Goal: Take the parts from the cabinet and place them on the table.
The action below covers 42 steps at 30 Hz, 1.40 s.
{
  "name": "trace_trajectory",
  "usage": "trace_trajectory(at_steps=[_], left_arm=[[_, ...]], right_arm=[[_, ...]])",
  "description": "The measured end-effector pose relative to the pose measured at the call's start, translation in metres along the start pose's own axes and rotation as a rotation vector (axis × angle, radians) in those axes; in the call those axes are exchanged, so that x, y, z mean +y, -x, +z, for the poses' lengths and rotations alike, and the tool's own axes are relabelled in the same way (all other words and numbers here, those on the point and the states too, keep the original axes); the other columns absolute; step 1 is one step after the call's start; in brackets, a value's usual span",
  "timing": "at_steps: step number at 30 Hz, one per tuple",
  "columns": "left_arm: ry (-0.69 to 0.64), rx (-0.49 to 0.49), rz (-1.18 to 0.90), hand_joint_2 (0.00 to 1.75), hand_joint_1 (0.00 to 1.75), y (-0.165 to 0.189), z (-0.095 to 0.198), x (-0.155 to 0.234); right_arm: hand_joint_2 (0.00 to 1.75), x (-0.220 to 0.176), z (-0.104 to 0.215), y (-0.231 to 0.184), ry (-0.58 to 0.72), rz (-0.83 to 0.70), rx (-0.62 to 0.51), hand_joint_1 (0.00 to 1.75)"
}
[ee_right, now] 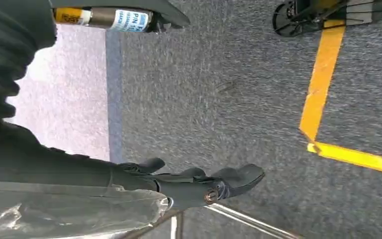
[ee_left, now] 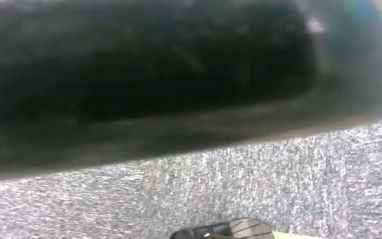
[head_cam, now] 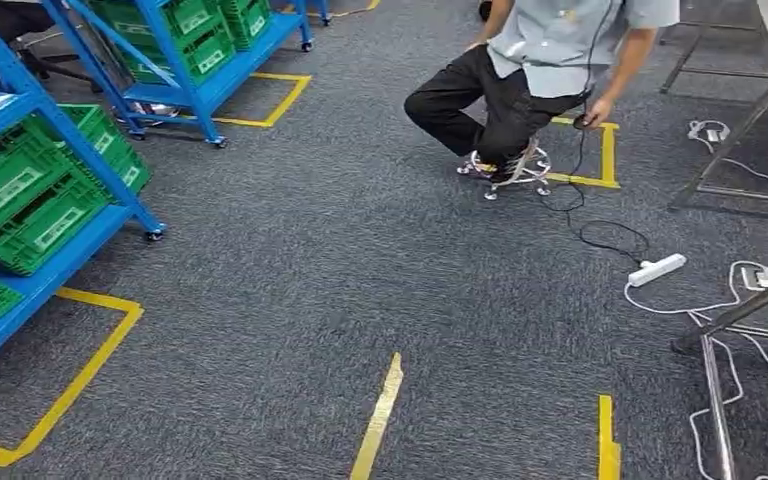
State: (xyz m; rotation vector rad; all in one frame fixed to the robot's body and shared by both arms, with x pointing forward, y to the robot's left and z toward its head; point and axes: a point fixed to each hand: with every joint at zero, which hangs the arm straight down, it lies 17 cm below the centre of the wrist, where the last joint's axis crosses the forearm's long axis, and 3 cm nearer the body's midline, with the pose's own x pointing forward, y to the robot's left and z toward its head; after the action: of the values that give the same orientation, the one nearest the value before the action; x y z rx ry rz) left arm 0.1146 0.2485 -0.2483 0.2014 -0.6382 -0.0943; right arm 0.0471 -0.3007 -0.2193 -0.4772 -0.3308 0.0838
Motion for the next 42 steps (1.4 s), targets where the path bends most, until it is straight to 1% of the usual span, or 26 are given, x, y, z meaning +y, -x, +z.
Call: trace_trajectory(at_steps=[4, 15, 19, 23, 28, 31, 35, 38, 42], left_arm=[[0.009, -0.002, 0.004, 0.00, 0.00, 0.005, 0.003, 0.000], [0.018, -0.029, 0.015, 0.00, 0.00, -0.004, 0.000, -0.001], [0.023, -0.026, 0.013, 0.00, 0.00, 0.000, 0.002, 0.001], [0.027, -0.041, 0.008, 0.00, 0.00, -0.005, 0.000, 0.000], [0.025, -0.042, 0.003, 0.00, 0.00, -0.002, 0.001, 0.004], [0.022, -0.057, 0.000, 0.00, 0.00, -0.009, -0.003, 0.007], [0.019, -0.048, -0.002, 0.00, 0.00, -0.002, 0.000, 0.008], [0.019, -0.056, 0.000, 0.00, 0.00, -0.007, -0.002, 0.008], [0.023, -0.050, 0.001, 0.00, 0.00, -0.004, -0.001, 0.006]], right_arm=[[1.75, 0.000, 0.000, -0.003, -0.003, -0.001, -0.007, 0.00], [1.75, 0.002, 0.001, 0.001, -0.013, 0.003, 0.004, 0.00], [1.75, 0.002, 0.001, -0.001, -0.019, 0.010, -0.003, 0.00], [1.75, 0.003, 0.002, 0.001, -0.026, 0.016, -0.006, 0.00], [1.75, 0.005, 0.001, -0.001, -0.034, 0.025, -0.011, 0.00], [1.75, 0.007, 0.002, -0.002, -0.044, 0.033, -0.015, 0.00], [1.75, 0.006, 0.001, -0.007, -0.045, 0.034, -0.026, 0.00], [1.75, 0.007, 0.001, -0.004, -0.047, 0.036, -0.021, 0.00], [1.75, 0.007, 0.001, -0.003, -0.047, 0.037, -0.019, 0.00]])
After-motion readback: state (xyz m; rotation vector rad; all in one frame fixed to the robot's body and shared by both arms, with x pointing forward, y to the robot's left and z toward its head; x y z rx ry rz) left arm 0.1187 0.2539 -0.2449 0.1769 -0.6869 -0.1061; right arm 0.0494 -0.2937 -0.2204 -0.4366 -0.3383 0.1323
